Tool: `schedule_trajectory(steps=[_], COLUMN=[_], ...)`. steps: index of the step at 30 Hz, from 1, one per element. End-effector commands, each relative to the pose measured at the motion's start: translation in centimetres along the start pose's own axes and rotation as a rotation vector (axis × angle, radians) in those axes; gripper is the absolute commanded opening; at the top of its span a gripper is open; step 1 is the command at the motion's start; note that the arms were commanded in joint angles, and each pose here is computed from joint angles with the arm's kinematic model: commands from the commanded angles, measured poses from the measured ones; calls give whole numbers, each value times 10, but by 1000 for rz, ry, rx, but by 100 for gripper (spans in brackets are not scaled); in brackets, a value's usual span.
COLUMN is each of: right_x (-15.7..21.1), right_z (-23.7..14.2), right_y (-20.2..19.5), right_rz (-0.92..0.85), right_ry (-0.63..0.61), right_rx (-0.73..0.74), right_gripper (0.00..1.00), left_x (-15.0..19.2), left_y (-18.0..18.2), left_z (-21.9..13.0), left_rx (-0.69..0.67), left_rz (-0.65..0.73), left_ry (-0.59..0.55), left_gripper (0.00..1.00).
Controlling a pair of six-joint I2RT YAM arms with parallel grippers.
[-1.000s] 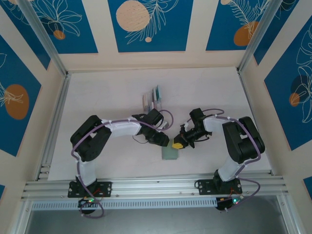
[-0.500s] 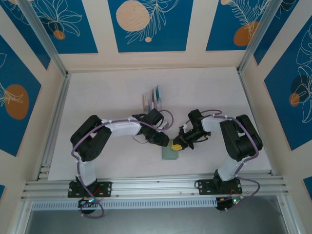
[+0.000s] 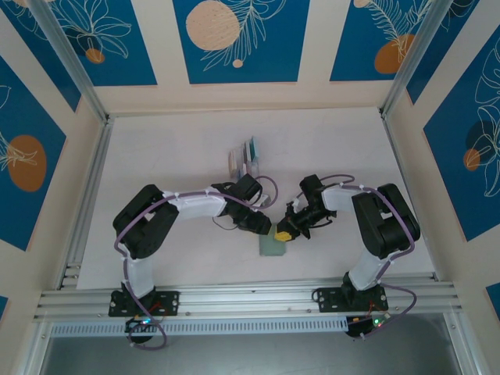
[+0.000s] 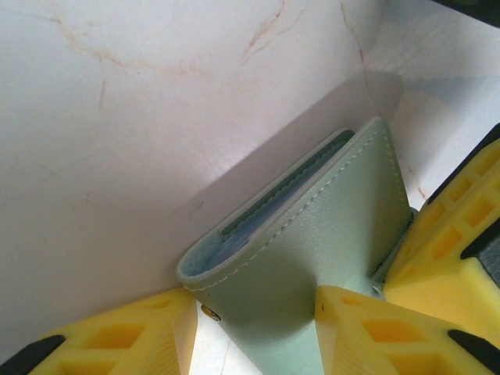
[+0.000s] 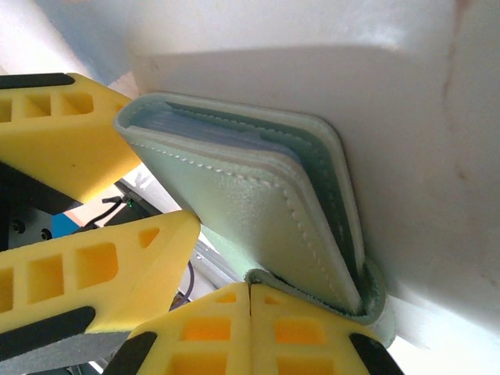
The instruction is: Put the credit cards into the card holder
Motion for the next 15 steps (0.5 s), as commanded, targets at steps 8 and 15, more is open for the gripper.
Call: schedule_trajectory(steps=[8, 15], right_x=[-6, -5], right_z=[11, 15], right_y=[-28, -28], right_rz=[61, 53], right_ry=[-84, -97], right_rx=[214, 258], right_gripper=[0, 0], left_x=[0, 0], left_y=[-2, -1], left_z=[5, 5], left_rx=[-9, -12], left_rz=[12, 10], left_ry=[10, 10], left_gripper=[44, 44])
Point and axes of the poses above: each hand's point on the last joint's axis, 136 mm out from that joint toward the fingers, its own z axis out along the fingers, its own y axis along the line the jaws close on, x = y × z, the point moved 7 cm from there along -z, back along the fingers, and after that the axes turned 5 degrees about z, right-handed, at the moved point
